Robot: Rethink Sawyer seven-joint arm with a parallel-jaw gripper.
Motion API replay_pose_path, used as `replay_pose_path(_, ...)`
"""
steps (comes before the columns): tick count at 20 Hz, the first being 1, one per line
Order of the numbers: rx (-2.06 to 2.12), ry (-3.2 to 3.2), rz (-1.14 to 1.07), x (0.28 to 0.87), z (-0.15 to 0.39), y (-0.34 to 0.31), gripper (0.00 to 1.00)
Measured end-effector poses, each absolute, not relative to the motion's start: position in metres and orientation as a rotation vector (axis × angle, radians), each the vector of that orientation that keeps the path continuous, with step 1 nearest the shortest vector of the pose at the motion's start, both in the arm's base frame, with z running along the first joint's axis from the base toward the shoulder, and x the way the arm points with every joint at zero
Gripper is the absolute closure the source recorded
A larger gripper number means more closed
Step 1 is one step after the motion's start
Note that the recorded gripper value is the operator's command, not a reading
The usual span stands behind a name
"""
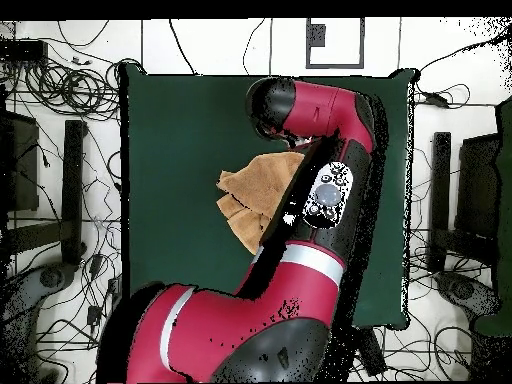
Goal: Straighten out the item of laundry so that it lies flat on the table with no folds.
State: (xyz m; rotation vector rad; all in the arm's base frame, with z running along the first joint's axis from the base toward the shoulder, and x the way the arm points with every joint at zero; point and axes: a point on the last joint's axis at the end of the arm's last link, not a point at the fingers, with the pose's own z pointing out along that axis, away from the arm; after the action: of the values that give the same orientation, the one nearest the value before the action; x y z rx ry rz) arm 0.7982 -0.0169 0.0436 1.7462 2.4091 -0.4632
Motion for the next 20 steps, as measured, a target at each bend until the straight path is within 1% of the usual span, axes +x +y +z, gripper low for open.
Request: replay_pose_path(20,1.713,2.433,-0.433,0.815,0.048,0.001,0.0)
